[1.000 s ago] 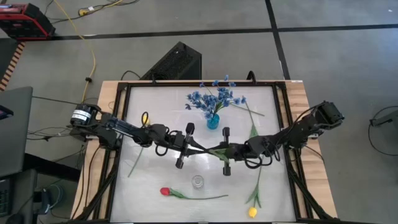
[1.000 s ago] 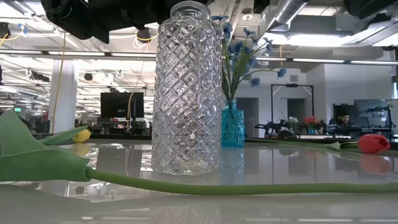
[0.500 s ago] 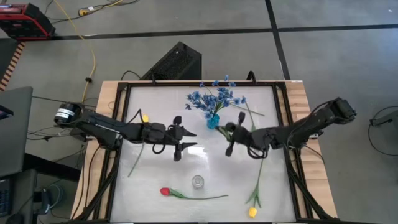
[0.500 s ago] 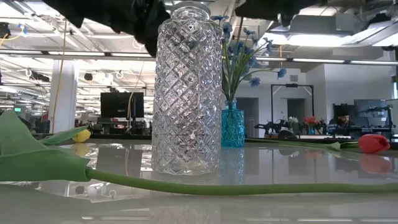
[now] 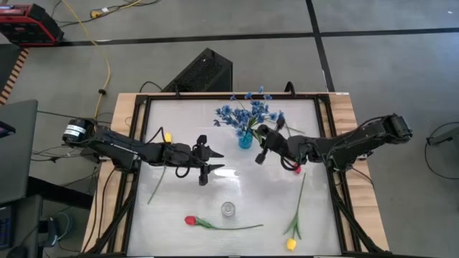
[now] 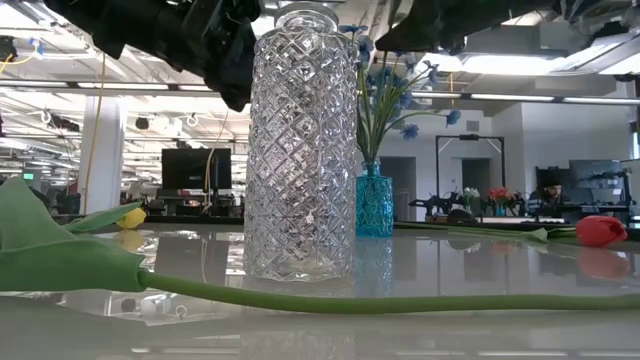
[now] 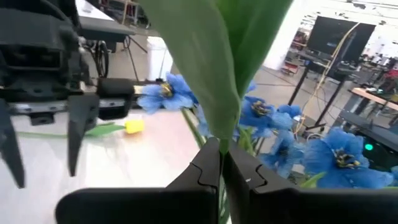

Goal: Sort flowers into vase by color
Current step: Put the bottom black flower into the blue vase

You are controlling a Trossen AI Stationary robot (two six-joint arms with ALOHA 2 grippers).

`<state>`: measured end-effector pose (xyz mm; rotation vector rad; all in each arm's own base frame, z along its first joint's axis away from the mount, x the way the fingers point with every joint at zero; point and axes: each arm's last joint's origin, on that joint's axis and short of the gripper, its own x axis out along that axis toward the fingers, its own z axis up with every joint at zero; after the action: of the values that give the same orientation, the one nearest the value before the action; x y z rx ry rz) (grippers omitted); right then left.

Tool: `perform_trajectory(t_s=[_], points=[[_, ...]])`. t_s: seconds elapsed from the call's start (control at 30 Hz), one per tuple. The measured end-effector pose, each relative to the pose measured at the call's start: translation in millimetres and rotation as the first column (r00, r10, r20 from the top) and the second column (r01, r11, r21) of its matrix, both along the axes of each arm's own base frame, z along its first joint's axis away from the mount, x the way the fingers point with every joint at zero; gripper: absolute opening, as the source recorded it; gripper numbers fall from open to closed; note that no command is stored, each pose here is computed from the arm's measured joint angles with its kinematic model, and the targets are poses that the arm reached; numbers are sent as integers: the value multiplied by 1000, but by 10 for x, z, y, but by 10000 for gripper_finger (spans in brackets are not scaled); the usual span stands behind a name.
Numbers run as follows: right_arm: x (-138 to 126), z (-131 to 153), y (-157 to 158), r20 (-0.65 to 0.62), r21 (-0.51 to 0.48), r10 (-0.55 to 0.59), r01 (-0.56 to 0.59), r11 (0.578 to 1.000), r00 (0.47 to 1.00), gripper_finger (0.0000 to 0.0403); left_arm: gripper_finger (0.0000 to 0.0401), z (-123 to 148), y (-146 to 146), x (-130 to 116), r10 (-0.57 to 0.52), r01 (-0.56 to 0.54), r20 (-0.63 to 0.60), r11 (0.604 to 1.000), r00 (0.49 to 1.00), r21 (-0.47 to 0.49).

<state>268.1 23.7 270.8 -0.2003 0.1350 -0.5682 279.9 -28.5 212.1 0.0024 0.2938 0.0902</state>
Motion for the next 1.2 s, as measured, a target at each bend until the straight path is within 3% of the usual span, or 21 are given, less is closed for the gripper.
perform_trajectory(t_s=[0.3,0.67,0.97,1.2], points=[[10,-16,-94,-4,13,-36,36,999,999,34,153,1,1,0,1,-1,1,1000,1000,9],[7,-174,-315,-60,198,-23,35,980,998,34,153,0,5,-1,13,-13,0,1000,1000,20],[7,-218,-437,-81,258,19,3,966,997,35,153,-1,5,0,15,-15,0,1000,1000,13],[-2,-253,-493,-87,324,44,-13,946,995,75,153,-1,5,0,17,-17,1,1000,1000,7]])
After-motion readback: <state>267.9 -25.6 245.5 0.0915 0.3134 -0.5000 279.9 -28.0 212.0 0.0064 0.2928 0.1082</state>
